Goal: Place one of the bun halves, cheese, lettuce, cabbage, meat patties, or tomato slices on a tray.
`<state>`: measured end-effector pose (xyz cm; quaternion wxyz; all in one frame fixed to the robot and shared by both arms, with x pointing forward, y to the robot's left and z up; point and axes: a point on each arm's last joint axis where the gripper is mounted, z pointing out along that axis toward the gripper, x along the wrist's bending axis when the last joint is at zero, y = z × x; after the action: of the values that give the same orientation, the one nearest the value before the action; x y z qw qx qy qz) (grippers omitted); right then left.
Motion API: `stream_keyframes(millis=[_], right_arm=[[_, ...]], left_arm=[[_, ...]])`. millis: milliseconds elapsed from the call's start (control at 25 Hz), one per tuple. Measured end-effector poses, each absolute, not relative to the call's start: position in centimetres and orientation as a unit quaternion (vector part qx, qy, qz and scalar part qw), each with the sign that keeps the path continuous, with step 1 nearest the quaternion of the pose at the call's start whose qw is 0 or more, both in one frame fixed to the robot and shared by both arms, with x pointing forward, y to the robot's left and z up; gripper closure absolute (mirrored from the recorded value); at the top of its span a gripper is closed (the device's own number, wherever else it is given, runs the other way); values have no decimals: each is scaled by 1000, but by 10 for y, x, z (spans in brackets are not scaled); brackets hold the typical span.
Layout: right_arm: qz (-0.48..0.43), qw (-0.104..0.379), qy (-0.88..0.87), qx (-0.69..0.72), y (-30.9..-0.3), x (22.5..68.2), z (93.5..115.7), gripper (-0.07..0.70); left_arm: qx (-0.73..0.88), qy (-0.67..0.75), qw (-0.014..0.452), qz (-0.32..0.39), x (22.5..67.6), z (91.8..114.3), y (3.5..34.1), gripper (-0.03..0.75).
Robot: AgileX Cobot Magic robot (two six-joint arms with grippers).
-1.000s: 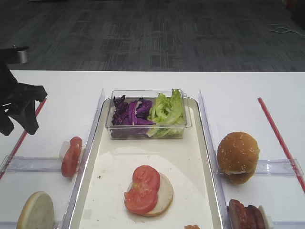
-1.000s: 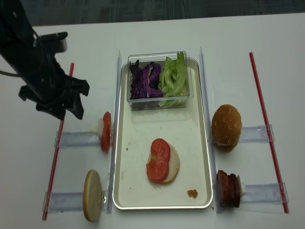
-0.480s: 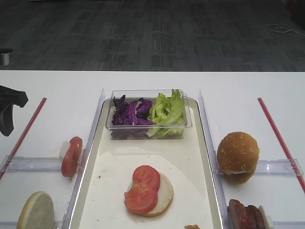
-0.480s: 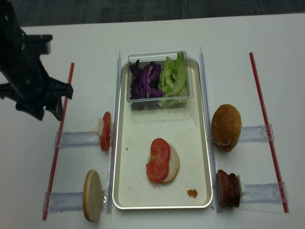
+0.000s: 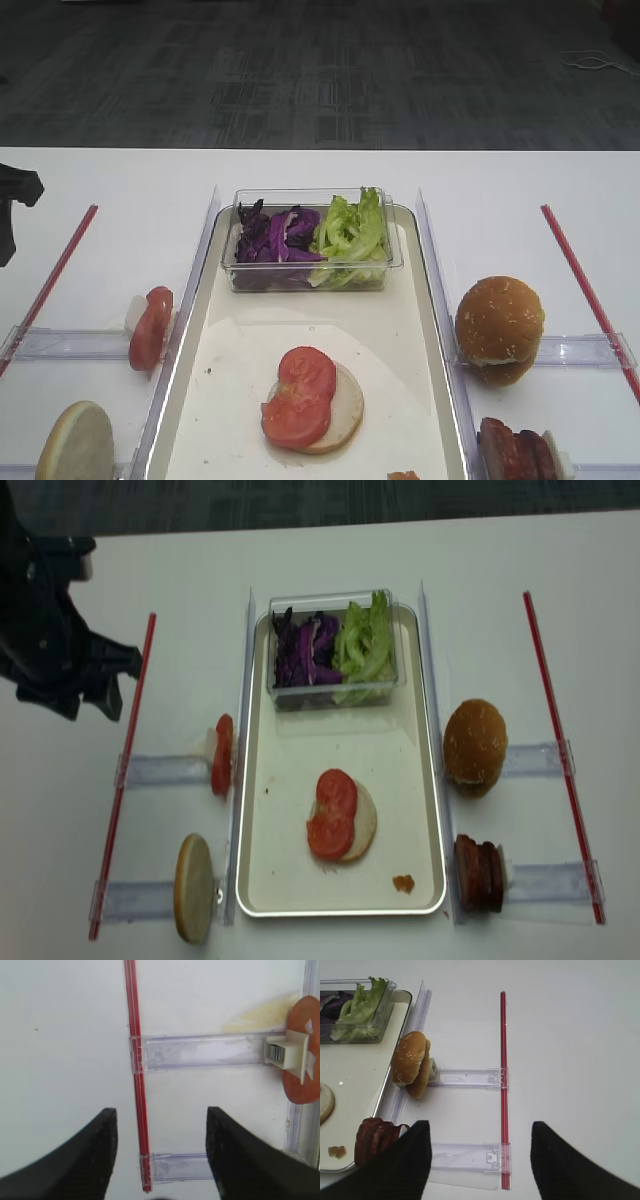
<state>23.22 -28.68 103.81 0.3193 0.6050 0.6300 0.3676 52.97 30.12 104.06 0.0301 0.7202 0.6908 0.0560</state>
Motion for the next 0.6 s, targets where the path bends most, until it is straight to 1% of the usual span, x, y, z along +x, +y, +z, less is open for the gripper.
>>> stream_keyframes(millis=[320,600], right_arm=[[368,319,630,605,-287,232,1038,179],[368,319,630,605,-287,232,1038,179]], left_arm=[[719,691,36,59,501,1051,301,340],[717,692,52,64,469,1058,300,340]])
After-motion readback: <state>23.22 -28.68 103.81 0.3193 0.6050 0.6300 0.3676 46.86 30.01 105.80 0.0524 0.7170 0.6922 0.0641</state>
